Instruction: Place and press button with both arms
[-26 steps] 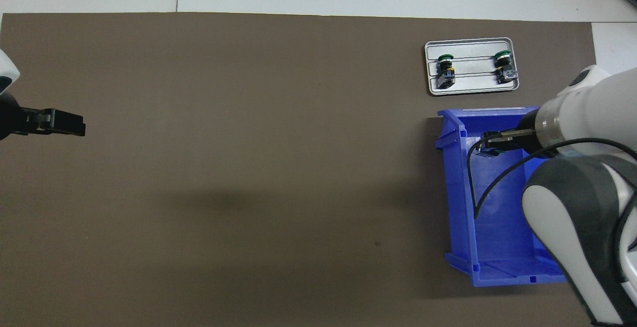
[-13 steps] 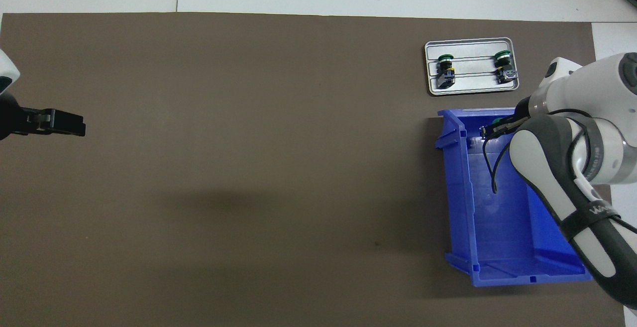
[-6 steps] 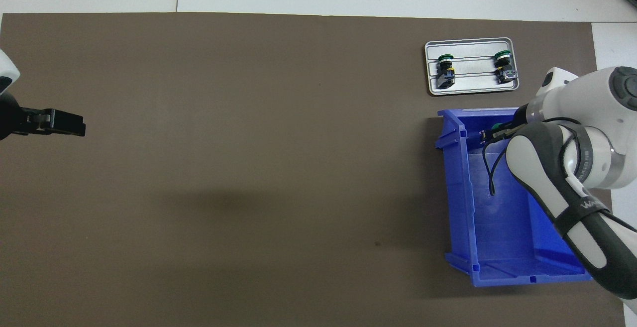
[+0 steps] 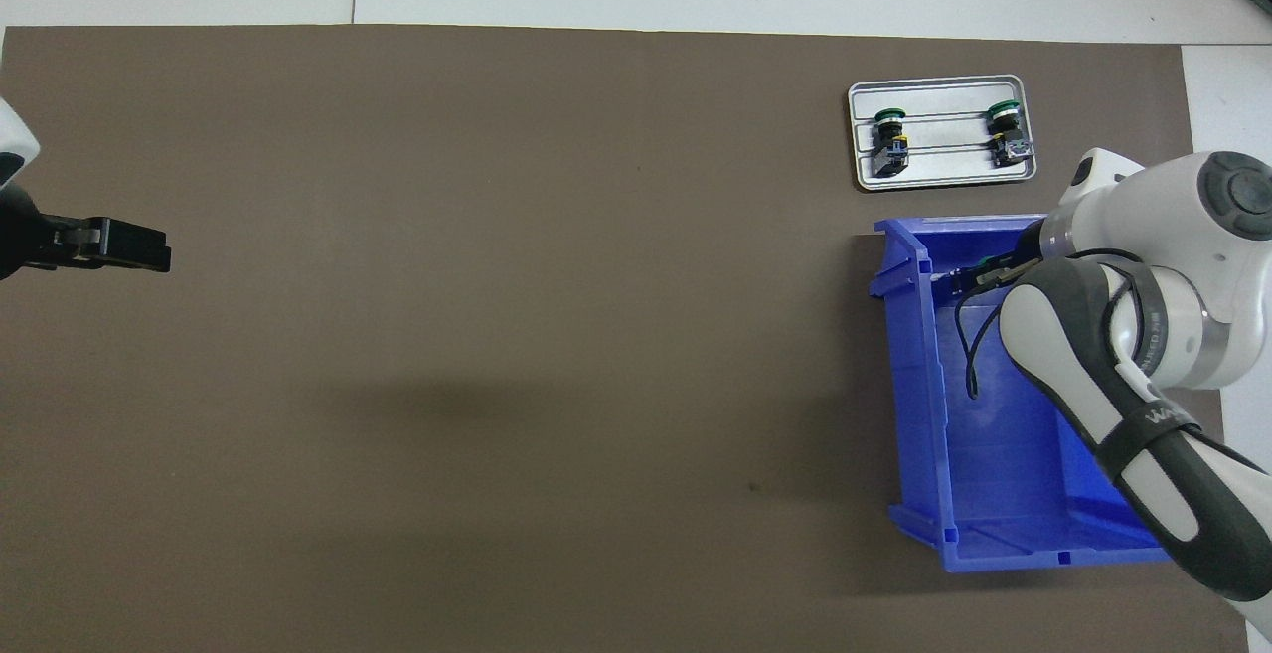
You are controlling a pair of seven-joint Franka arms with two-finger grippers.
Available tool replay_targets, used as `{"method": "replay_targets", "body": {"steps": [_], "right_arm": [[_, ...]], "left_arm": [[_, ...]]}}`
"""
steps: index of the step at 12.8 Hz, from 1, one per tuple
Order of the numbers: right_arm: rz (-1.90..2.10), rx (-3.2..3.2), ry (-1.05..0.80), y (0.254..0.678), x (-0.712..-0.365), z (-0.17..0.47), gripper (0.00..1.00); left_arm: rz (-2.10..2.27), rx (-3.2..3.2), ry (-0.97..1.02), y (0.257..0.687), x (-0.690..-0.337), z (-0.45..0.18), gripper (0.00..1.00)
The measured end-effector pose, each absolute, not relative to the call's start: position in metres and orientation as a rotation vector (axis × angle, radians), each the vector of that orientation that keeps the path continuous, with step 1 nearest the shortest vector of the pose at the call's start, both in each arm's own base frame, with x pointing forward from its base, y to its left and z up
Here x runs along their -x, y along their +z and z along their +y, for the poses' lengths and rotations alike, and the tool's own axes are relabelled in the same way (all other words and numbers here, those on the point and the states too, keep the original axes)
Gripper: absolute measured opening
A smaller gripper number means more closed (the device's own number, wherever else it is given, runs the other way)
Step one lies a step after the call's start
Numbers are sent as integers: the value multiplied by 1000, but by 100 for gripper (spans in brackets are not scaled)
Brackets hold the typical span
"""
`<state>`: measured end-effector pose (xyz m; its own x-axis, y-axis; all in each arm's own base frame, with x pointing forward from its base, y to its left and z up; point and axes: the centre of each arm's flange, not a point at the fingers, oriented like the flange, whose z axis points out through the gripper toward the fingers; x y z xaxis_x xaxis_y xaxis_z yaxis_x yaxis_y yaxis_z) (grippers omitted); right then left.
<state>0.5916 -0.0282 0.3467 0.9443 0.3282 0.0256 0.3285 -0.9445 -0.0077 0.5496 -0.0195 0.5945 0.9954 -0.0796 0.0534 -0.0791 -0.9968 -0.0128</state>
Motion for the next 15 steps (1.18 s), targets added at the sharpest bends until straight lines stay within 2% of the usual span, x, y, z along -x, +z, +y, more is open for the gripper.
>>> {"method": "replay_targets", "body": {"steps": [1,2,3,5,11,15], "right_arm": [[-488,3090,-40,347,-592,-28,67],[-443,3097,-45,349,-592,-28,67],[-397,3104,-56,352,-592,-26,74],[-285,3117,-103,370,-593,-24,94],[103,3119,-170,460,-577,-16,97],[208,3109,-177,541,-581,-14,97]], "left_arm": [[124,3127,-84,595,-550,-20,100],[124,3127,-84,595,-550,-20,100],[124,3127,-84,595,-550,-20,100],[124,3127,-84,595,-550,-20,100],[124,3127,-84,595,-550,-20,100],[124,3127,-84,595,-550,-20,100]]}}
